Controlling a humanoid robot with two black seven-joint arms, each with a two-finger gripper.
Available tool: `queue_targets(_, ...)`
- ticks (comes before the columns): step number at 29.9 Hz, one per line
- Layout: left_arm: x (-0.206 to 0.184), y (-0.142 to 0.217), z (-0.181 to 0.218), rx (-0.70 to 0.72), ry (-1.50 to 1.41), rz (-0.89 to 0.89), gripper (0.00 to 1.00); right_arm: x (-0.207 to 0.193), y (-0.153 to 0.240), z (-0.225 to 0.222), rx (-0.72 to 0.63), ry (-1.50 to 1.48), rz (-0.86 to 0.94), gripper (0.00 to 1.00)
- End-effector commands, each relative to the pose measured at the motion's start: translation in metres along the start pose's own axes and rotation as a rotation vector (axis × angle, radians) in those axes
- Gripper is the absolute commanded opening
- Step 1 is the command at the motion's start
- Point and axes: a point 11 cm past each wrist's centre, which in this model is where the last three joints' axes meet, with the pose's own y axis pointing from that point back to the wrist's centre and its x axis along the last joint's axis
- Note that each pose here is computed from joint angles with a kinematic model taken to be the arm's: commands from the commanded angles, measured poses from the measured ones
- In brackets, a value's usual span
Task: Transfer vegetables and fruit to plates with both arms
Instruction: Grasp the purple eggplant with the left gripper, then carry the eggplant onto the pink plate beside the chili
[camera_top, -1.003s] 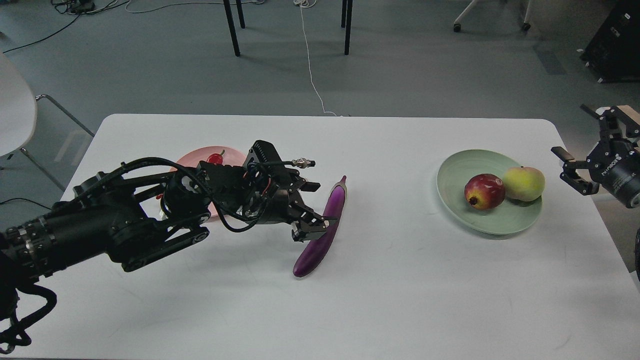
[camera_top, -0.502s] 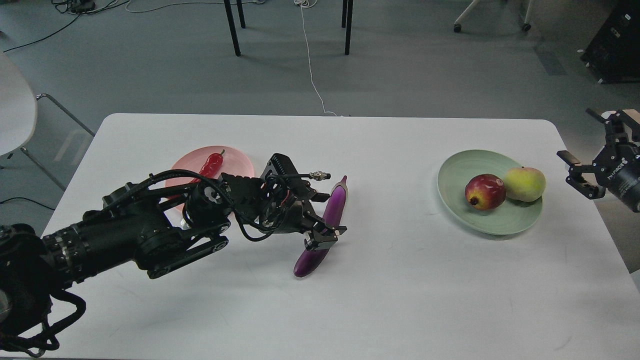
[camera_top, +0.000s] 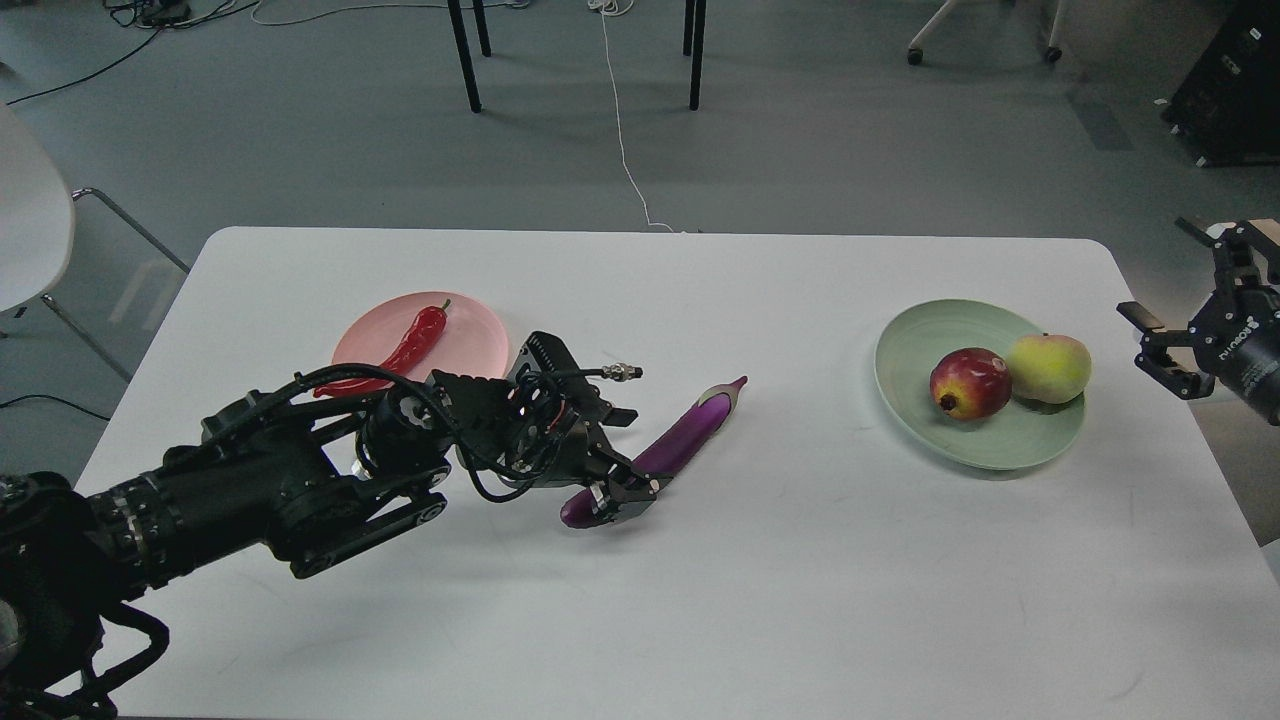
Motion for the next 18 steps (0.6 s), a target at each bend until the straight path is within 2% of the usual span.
queue_targets(1, -0.0033, -0.0002, 0.0003, 0.000, 0.006, -0.004, 0.83, 0.0004, 0.0001, -0.0001, 0.000, 0.001, 0.001, 0.99)
queue_targets(3, -0.0056, -0.0007, 0.0020, -0.005, 0.010, -0.006, 0.81, 0.0004, 0.0001, -0.0001, 0.000, 0.001, 0.001, 0.99)
queue_targets(7, -0.0080, -0.0011, 0.0032, -0.011, 0.018, -0.030, 0.66, 0.0004, 0.0000, -0.0004, 0.001, 0.002, 0.001, 0.99)
queue_targets(8, -0.0091, -0.0007, 0.0032, -0.013, 0.020, -0.039, 0.58, 0.0005, -0.0001, -0.0009, 0.003, 0.000, 0.001, 0.99)
queue_targets(10, -0.0084, -0.0010, 0.0030, -0.009, 0.019, -0.038, 0.23, 0.0005, -0.0001, -0.0009, 0.003, 0.000, 0.001, 0.99)
queue_targets(11, -0.0074, -0.0007, 0.0023, -0.006, 0.017, -0.036, 0.11, 0.0005, -0.0001, -0.0009, 0.003, 0.000, 0.001, 0.99)
queue_targets(18, -0.0010, 0.0037, -0.0048, 0.010, 0.018, -0.007, 0.08, 0.0005, -0.0001, -0.0009, 0.003, 0.000, 0.001, 0.99)
